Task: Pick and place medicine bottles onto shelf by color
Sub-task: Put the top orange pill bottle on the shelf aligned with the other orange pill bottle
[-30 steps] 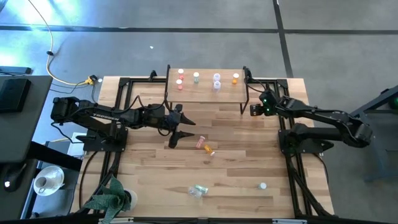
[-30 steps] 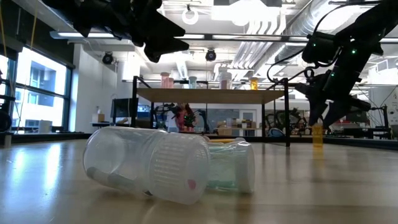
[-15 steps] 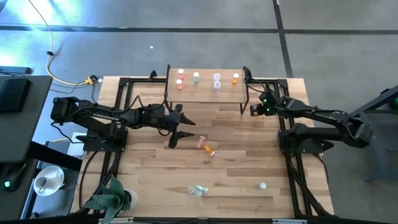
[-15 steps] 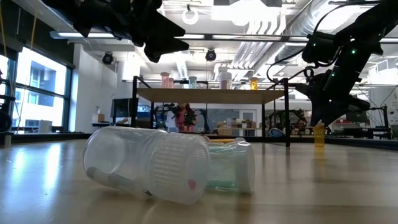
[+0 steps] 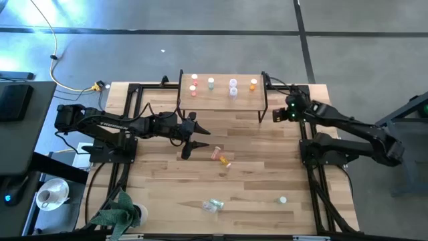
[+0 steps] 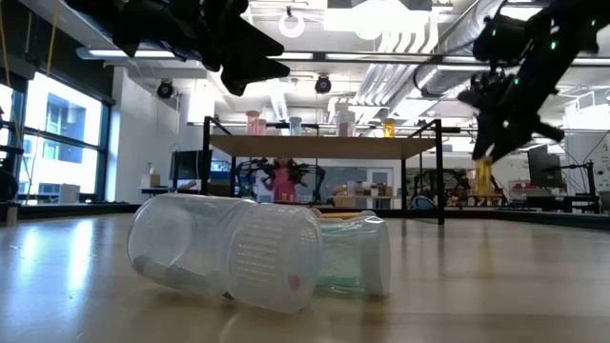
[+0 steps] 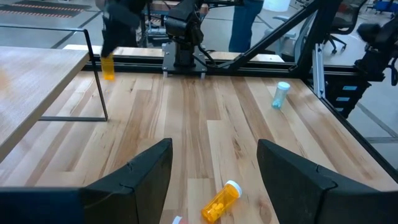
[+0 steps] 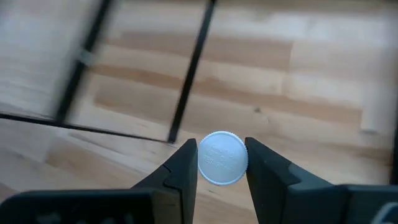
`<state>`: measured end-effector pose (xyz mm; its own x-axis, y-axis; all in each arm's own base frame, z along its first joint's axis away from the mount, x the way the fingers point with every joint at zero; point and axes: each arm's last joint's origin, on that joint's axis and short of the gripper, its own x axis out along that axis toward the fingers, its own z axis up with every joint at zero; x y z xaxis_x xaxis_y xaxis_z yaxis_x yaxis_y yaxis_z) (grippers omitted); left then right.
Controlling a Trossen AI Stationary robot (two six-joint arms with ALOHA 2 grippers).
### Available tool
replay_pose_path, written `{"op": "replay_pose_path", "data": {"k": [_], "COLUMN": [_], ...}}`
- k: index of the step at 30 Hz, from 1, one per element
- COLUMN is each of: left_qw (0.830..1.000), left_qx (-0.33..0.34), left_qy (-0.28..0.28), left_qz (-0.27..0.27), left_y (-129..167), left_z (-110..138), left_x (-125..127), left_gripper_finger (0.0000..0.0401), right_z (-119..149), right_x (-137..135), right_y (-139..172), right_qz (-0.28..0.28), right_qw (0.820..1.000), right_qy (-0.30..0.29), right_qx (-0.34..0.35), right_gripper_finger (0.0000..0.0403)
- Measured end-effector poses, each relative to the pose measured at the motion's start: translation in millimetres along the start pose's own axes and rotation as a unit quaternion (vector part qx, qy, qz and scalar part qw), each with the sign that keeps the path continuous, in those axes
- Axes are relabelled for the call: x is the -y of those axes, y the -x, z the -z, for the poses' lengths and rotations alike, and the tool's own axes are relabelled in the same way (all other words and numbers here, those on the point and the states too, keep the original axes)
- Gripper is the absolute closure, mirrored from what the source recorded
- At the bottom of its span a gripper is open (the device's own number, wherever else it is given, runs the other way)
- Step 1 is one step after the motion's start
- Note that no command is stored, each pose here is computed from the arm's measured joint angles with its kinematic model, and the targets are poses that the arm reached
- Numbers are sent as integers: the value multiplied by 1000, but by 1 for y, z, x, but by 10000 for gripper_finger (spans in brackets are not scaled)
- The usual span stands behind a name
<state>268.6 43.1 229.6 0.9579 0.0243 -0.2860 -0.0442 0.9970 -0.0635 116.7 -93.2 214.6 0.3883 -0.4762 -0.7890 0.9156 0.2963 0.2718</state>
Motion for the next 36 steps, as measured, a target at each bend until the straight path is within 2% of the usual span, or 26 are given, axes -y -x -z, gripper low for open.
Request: {"op": "replay_pose_path", "data": {"k": [14, 19, 25, 36], "left_qw": [1000, 1000, 1000, 1000], "left_qx": [-4, -6, -7, -11], "left_qy": [1, 1, 1, 2], "left_qz": [0, 0, 0, 0], "left_y": [0, 0, 0, 0], "left_z": [1, 1, 1, 2], "left_x": [0, 0, 0, 0], "left_gripper_finger": [178, 178, 178, 178], "right_z": [-60, -83, -105, -116], "right_x": [-35, -49, -70, -102], "right_y": [93, 111, 105, 55], "right_qz": [-33, -36, -33, -39], "right_qw": [991, 986, 988, 994], "right_qy": [10, 13, 31, 80], "right_qx": [129, 159, 150, 58], "right_gripper_finger": [304, 304, 304, 304]}}
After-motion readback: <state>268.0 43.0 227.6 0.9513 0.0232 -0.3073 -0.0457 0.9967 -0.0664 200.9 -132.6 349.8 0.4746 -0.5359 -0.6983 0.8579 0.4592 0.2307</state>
